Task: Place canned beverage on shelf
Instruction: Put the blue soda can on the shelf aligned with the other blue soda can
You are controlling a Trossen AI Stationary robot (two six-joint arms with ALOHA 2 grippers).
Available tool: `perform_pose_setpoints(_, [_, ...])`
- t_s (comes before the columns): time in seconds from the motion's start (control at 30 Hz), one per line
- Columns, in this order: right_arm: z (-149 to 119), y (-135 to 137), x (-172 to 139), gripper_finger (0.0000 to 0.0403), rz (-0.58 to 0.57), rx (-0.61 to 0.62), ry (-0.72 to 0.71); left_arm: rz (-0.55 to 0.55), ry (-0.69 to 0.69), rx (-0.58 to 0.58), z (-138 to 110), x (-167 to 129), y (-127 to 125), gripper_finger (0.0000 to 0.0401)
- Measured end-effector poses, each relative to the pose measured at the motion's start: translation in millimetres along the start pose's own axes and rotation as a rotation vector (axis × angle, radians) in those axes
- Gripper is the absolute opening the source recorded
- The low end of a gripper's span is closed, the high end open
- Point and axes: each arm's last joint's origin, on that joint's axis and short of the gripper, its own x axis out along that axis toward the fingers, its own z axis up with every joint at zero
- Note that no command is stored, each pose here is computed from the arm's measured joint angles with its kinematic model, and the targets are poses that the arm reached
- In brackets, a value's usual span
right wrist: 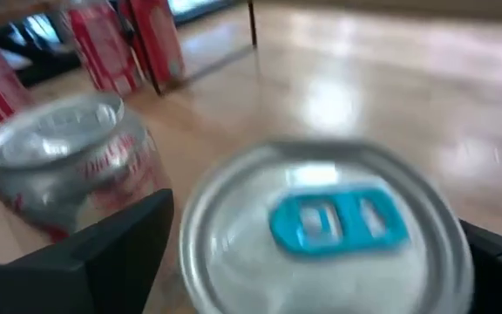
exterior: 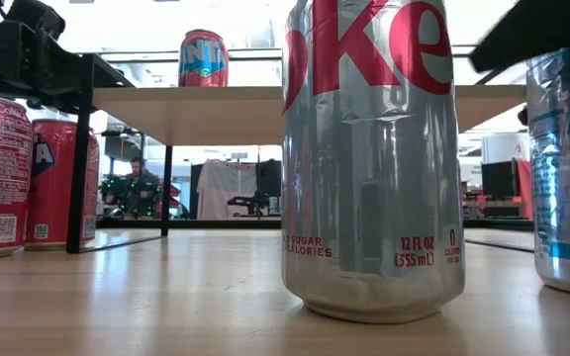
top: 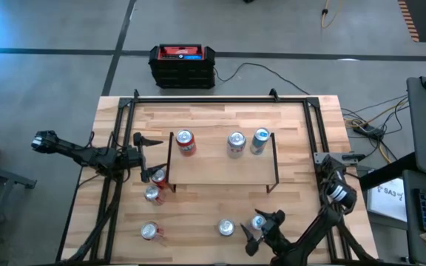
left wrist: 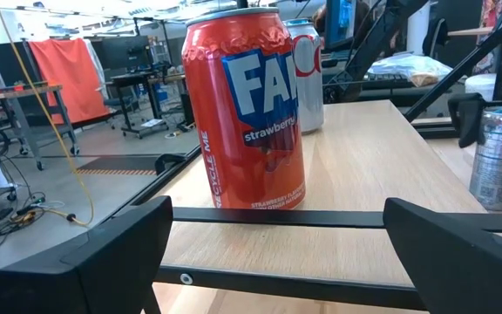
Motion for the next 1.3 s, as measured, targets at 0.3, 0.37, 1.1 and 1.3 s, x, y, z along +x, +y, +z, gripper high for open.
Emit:
perform_pose_setpoints(0.3, [34.4,17.4,-25.5,0.0373,-0.096,0.018,0.326,0.000,0.000,0.000,0.0,0.0,0.0,0.0400])
perform_pose_setpoints(0.37, [47.7,19.8,-32.4,0.0373,-0.114,0.015,0.378,0.000,0.000,0.000,0.0,0.0,0.0,0.0400])
perform_pose_setpoints(1.1, [132.5,40.4,-10.4,0.0373,-0.218,0.003,0.902,0.000,0.000,0.000,0.0,0.0,0.0,0.0400])
perform_pose_setpoints(1.3, [151.4,37.9,16.1,0.0373,-0.224,-0.020,1.113,0.000,0.000,0.000,0.0,0.0,0.0,0.0400])
